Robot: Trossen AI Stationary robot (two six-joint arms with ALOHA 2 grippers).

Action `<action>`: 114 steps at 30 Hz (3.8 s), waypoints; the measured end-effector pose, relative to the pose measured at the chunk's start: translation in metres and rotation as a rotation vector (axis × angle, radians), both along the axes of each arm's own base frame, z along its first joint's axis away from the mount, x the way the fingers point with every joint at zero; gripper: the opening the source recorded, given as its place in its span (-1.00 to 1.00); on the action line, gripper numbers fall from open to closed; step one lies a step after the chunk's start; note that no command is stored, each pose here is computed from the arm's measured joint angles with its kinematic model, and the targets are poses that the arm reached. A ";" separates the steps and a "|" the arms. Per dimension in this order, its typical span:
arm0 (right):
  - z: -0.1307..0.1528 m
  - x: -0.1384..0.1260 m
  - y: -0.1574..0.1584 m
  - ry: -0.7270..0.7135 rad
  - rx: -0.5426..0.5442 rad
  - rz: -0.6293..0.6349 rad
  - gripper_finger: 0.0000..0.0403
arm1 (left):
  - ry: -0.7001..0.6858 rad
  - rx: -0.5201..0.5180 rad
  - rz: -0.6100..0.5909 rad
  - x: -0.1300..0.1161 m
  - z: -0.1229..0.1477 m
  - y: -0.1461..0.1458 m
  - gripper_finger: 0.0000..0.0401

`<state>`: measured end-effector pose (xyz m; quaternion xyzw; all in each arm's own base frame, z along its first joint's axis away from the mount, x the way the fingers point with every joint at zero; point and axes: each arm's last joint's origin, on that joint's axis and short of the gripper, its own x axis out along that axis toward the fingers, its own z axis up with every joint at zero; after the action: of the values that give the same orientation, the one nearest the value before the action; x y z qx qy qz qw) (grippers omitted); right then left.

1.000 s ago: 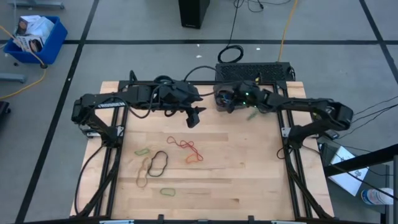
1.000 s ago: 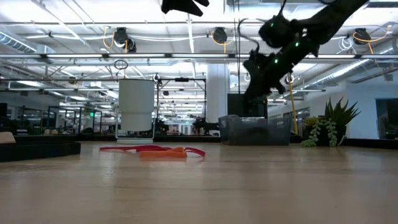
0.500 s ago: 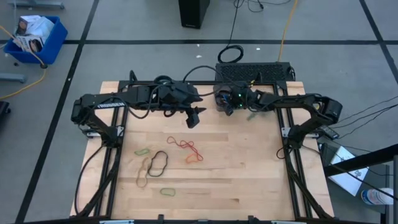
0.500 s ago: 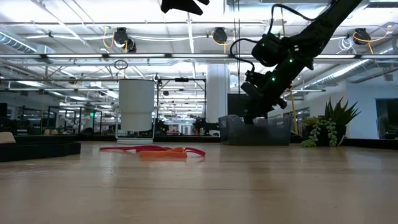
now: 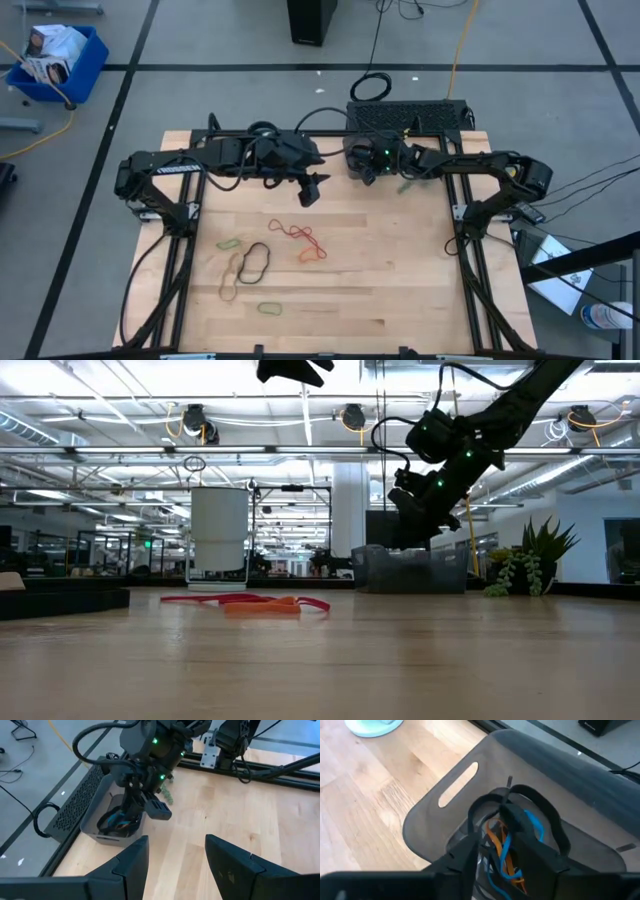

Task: Pick and place rubber bands into bin
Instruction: Put the red rubber band into the black bin

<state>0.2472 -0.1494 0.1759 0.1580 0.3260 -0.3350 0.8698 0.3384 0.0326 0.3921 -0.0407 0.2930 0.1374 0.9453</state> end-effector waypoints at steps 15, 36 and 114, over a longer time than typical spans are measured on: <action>0.053 -0.001 0.042 -0.210 -0.041 0.446 -0.18 | 0.186 -0.080 -0.179 -0.008 -0.016 -0.008 0.00; 0.067 0.000 0.086 -0.162 -0.178 0.616 -0.23 | 0.389 0.176 -0.529 0.010 -0.167 -0.055 0.00; 0.065 -0.005 0.087 -0.123 -0.141 0.587 -0.23 | 0.282 0.166 -0.320 -0.002 -0.187 -0.052 -0.95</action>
<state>0.2425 -0.0628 0.2408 0.0163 0.2807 -0.0809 0.9562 0.3359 -0.0197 0.2050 0.1039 0.4126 0.0137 0.9049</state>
